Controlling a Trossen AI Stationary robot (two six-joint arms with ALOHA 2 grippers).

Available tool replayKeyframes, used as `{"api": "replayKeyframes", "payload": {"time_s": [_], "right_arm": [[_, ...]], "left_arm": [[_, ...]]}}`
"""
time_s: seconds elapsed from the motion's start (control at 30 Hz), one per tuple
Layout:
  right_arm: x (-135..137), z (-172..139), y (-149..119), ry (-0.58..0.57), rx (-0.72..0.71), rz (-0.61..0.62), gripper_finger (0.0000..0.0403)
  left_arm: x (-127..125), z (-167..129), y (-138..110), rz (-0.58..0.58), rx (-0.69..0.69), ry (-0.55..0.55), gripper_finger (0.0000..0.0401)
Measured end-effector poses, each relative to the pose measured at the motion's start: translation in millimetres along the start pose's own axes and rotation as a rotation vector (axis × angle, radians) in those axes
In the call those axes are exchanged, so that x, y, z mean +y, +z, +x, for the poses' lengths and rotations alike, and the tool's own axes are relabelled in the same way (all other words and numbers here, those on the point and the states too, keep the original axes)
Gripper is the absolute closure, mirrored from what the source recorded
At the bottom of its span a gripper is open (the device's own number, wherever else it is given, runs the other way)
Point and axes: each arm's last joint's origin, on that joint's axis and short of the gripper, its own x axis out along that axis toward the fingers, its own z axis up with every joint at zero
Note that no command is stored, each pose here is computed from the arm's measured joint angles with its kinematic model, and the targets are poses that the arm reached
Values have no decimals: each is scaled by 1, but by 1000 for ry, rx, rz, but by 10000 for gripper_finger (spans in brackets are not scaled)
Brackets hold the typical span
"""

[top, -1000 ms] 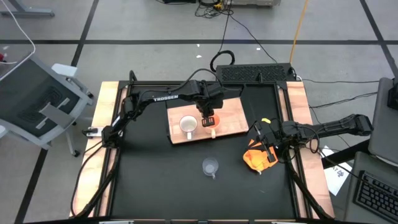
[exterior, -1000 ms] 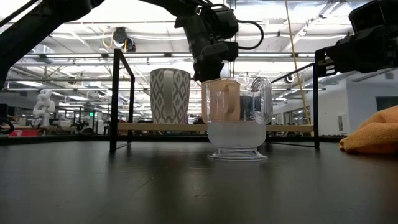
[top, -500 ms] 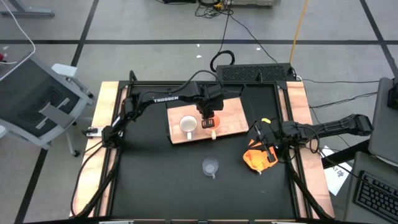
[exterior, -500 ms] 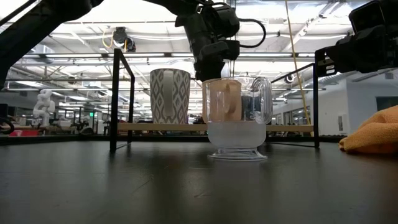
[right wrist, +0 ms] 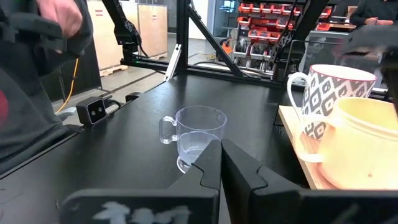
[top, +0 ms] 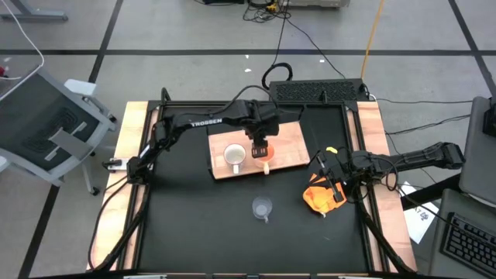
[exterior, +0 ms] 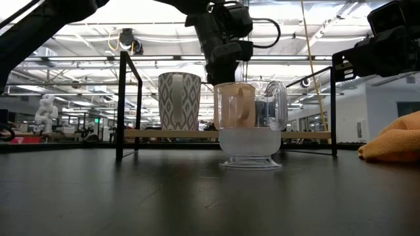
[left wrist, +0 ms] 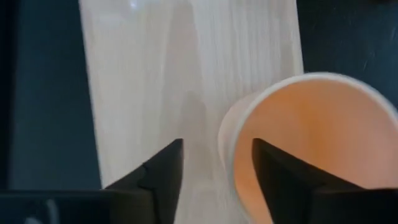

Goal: Stack small to large cups/mugs on shelf
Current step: Put the transparent mug on the shelf

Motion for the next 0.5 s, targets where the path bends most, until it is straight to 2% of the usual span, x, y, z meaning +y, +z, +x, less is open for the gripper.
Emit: {"api": "replayKeyframes", "payload": {"time_s": [0.17, 0.3, 0.4, 0.5], "right_arm": [[0, 0, 0, 0, 0, 0, 403], [0, 0, 0, 0, 1, 0, 403], [0, 0, 0, 0, 0, 0, 403], [0, 0, 0, 0, 0, 0, 403]], "left_arm": [[1, -31, 11, 5, -62, 15, 162], [-2, -61, 16, 8, -117, 35, 145], [-5, -80, 9, 27, -121, 36, 161], [-8, -101, -3, 33, -74, 31, 221]]}}
